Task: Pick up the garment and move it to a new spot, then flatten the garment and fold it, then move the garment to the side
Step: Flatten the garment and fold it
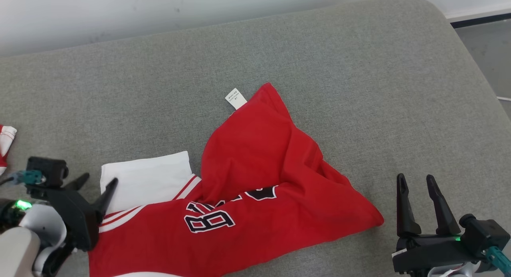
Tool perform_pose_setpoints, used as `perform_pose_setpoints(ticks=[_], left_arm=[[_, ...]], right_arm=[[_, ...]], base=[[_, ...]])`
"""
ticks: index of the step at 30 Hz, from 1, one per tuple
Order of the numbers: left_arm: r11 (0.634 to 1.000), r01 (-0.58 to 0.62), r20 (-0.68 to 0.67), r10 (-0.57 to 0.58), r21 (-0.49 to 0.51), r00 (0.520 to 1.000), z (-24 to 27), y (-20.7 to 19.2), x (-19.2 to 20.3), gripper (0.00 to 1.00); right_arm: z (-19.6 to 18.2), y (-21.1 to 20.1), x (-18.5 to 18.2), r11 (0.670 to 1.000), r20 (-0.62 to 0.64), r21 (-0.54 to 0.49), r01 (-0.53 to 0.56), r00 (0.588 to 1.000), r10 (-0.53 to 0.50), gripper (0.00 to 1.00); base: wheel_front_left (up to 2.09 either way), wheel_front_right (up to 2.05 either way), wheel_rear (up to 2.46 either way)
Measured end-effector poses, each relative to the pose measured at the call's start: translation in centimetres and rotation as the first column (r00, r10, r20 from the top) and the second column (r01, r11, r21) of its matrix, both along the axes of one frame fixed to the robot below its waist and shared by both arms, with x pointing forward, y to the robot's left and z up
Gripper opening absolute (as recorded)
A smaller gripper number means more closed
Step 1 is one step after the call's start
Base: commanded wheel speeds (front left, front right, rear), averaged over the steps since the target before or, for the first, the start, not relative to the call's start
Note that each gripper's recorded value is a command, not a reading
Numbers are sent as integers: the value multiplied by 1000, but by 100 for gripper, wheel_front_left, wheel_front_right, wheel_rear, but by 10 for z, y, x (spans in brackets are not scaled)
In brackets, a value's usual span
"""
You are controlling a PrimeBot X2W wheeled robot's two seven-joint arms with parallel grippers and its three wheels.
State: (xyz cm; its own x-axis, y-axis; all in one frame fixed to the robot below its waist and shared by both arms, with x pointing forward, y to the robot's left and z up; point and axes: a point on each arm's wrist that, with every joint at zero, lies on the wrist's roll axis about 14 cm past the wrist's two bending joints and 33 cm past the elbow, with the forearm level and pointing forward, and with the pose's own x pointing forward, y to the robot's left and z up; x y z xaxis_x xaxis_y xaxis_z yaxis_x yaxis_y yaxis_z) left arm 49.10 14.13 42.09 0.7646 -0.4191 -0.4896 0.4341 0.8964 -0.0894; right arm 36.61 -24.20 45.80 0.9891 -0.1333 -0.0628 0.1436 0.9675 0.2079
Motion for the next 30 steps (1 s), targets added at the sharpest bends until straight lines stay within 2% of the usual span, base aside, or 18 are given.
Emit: perform_pose_setpoints(ticks=[8,9,10,14,17,20,22,25,30], left_arm=[[1000,14,-111,-12,21,994,-25,-4,-6,100],[1000,21,-134,-18,19,991,-28,-7,-6,9],[1000,20,-151,-19,1,988,-29,-11,-6,0],[998,27,-149,-35,-57,988,-22,-23,-2,0],[997,63,-109,-68,-40,992,-13,-29,4,0],[996,78,-5,-79,-36,997,14,-30,25,0],[996,74,138,-68,-40,988,51,-30,55,0],[997,67,275,-53,-41,960,89,-29,82,0],[999,12,495,7,-34,869,142,-17,122,0]], right_arm=[[3,0,3,1000,7,-5,-6,1000,6,100],[3,1,4,1000,9,-5,-7,1000,7,100],[4,1,4,1000,10,-5,-7,1000,7,100],[4,0,4,1000,10,-6,-4,1000,4,100],[3,0,5,1000,10,-6,-4,1000,4,100],[3,1,6,1000,9,-6,-8,1000,8,100],[2,1,8,1000,6,-11,-11,1000,11,100],[1,-1,12,1000,5,-19,-12,1000,12,100],[-1,-4,18,1000,1,-30,-7,1000,7,100]], base=[[0,0,0],[0,0,0],[0,0,0],[0,0,0],[0,0,0],[0,0,0],[0,0,0],[0,0,0],[0,0,0]])
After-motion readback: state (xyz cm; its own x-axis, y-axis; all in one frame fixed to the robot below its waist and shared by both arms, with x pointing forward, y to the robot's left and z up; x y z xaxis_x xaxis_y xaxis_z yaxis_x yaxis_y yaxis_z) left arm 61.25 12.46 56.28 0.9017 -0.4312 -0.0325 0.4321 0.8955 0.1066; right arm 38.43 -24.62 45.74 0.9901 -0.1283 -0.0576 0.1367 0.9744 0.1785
